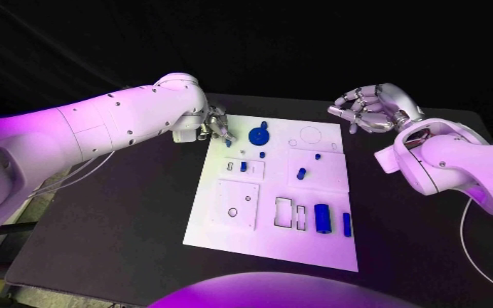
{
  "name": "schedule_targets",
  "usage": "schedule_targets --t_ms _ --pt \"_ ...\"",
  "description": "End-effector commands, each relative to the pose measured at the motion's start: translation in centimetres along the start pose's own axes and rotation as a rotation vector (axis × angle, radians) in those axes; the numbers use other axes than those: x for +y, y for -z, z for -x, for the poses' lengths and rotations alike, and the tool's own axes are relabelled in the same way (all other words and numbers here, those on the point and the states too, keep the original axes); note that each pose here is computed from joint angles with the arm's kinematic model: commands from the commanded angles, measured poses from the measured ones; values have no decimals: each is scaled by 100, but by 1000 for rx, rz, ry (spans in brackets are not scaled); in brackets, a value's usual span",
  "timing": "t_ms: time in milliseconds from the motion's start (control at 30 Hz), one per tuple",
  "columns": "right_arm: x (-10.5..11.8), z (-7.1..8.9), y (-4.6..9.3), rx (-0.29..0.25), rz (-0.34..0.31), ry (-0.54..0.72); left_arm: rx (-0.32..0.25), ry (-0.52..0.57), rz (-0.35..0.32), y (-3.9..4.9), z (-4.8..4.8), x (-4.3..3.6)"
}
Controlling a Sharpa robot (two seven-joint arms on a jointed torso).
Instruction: Assemble the parts on the task board
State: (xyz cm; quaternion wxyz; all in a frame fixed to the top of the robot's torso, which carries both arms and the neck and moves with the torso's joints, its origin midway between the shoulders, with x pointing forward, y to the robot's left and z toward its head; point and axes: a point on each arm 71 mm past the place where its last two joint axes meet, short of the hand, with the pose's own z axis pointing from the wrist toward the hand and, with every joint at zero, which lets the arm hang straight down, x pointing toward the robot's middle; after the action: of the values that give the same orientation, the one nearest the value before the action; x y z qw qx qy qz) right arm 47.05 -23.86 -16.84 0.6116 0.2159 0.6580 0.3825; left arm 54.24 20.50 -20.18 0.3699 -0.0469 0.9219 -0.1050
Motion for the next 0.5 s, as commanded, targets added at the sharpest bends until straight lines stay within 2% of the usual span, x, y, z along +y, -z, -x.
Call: schedule_targets --t_ms 33,500 --pt "7 -9 1 7 10 5 16 9 -14 -1 -11 -23" --pt "-4 1 -2 5 8 7 7 80 -26 17 -4 18"
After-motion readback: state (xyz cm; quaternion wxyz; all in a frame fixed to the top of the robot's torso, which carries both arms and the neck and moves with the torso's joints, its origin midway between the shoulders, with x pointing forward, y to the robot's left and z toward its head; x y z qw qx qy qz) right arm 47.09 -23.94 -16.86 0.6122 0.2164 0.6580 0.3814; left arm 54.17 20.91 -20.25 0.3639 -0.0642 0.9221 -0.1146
